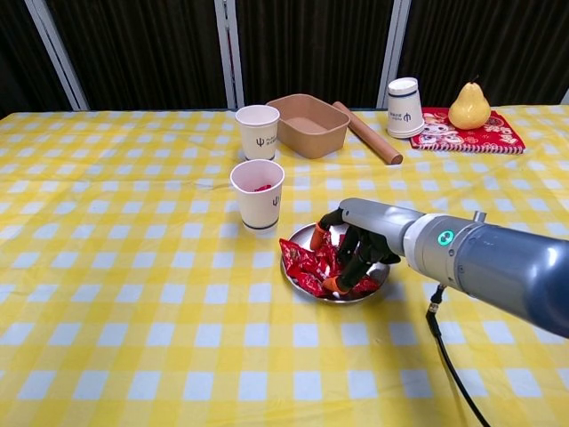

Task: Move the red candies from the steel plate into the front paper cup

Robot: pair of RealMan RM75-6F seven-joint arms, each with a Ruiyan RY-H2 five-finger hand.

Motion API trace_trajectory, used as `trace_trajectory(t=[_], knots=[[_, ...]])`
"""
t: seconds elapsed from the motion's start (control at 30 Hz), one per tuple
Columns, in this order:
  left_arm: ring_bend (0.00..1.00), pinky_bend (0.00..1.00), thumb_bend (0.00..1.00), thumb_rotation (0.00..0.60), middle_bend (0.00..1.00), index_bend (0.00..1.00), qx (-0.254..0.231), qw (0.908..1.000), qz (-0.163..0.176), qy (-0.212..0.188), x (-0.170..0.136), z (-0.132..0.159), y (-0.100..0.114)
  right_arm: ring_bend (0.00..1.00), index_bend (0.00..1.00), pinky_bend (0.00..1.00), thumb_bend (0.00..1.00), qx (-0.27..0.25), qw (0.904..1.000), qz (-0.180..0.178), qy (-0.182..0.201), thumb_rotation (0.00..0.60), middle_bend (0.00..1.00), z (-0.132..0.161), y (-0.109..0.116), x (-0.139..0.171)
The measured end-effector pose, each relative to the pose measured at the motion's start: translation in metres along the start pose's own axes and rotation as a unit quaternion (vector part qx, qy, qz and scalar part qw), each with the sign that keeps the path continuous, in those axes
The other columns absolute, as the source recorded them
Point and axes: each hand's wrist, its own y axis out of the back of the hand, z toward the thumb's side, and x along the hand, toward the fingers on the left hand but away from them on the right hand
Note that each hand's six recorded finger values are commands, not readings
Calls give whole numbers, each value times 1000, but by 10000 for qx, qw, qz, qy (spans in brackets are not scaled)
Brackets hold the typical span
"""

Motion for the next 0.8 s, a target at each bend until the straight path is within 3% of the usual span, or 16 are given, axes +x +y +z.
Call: trace_trajectory(t=[0.27,0.8], knots=[[0,0,0,600,0,28,17,10000,4,7,0,0,0,966,570,912,463,-57,10000,11,-36,600,823,-6,-4,-2],[0,0,0,600,0,30,13,10000,14,5,0,0,0,966,594,912,521,-295,9989,-337,144,600,823,2,15,-6]])
